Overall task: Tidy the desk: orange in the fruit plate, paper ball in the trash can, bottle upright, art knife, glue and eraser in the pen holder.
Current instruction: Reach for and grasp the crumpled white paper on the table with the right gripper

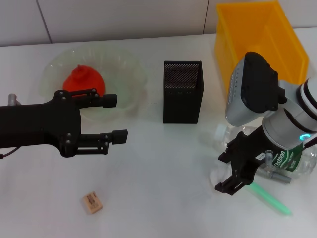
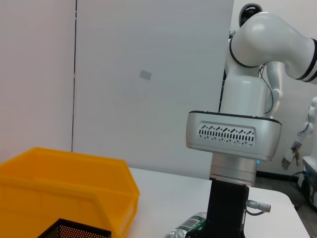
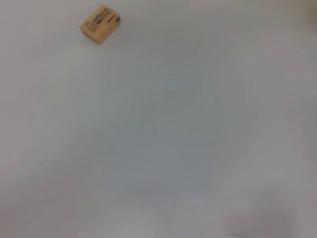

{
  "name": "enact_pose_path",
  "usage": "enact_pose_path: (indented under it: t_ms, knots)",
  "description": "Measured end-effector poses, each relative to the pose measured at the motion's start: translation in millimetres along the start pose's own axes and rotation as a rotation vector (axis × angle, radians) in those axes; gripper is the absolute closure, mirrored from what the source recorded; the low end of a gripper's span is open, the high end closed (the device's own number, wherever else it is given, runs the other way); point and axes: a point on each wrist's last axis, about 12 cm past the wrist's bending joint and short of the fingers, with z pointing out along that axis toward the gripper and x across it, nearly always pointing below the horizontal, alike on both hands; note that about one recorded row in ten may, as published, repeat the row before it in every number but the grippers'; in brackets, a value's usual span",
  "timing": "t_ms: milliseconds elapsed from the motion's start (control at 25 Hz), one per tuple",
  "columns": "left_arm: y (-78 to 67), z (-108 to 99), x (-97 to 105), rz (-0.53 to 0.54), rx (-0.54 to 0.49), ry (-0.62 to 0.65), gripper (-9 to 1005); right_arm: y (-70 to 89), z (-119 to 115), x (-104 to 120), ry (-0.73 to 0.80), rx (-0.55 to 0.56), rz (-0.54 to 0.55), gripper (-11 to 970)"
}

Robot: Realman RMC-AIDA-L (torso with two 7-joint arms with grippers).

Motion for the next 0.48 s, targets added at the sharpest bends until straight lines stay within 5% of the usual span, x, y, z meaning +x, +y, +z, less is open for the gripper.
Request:
enact_pose_path:
  t_ms: [280, 480]
  knots:
    - [0.4, 0.2, 0.1, 0.007, -0.001, 0.001, 205, -0.1, 3.4, -1.3, 0.001, 0.005, -0.006, 265]
    - [0.3, 0.1, 0.2, 0.008, -0.002, 0.001, 205, 1.5, 5.3, -3.2, 0.006, 0.005, -0.02, 466]
